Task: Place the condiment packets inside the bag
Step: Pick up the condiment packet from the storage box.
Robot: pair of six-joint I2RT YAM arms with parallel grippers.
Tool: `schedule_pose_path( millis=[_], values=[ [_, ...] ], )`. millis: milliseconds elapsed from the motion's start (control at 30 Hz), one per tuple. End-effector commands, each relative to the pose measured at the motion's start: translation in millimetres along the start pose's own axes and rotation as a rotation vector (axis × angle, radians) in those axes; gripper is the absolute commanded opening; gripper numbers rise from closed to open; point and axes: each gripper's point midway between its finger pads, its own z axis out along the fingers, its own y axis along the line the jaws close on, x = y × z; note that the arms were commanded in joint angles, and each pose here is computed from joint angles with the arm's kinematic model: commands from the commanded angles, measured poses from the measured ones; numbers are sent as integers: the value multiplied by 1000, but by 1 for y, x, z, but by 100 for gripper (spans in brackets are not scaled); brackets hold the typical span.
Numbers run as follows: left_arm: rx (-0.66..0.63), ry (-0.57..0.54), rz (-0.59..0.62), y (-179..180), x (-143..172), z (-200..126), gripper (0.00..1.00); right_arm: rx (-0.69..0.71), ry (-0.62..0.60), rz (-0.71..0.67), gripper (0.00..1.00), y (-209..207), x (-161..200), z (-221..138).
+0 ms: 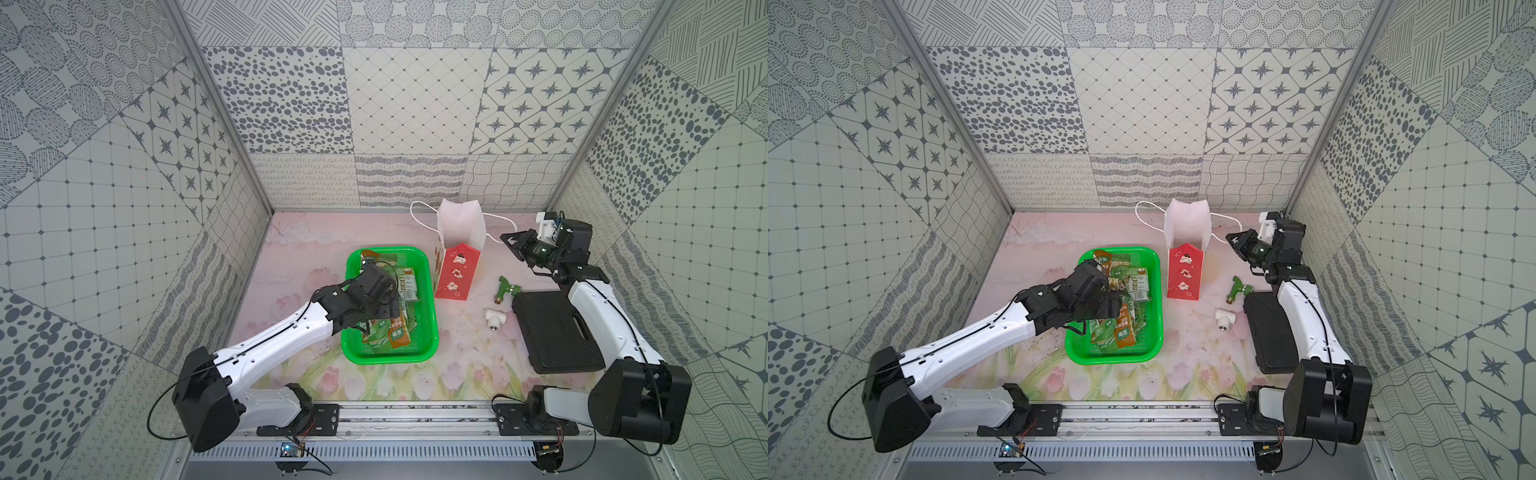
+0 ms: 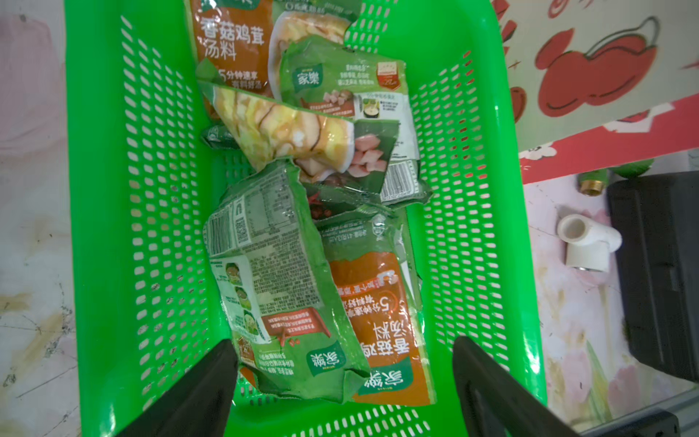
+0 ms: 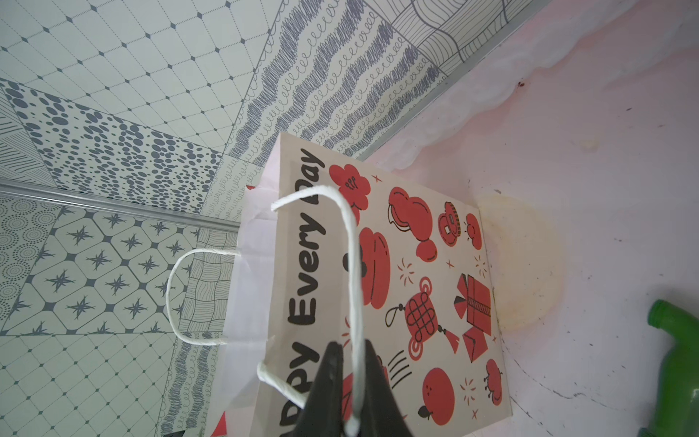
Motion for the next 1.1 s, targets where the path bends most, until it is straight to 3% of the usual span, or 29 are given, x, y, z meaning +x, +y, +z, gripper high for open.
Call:
schedule_pose_path(
  millis=[0, 467, 767, 867, 1067],
  values=[
    [-75, -61, -94, 8, -10, 16, 87, -10, -14, -22, 12, 2, -1, -2],
    [-190, -19, -114, 29, 2, 36, 66, -52, -7, -47, 18, 19, 10, -5],
    [-233, 49, -81, 24, 4, 52, 67, -48, -1, -54, 19, 18, 24, -10],
    [-279, 59, -80, 31, 6, 49, 59, -45, -4, -61, 19, 17, 25, -11],
    [-320, 36, -81, 46, 6, 30, 31, -35, -2, -61, 19, 12, 27, -10]
  ],
)
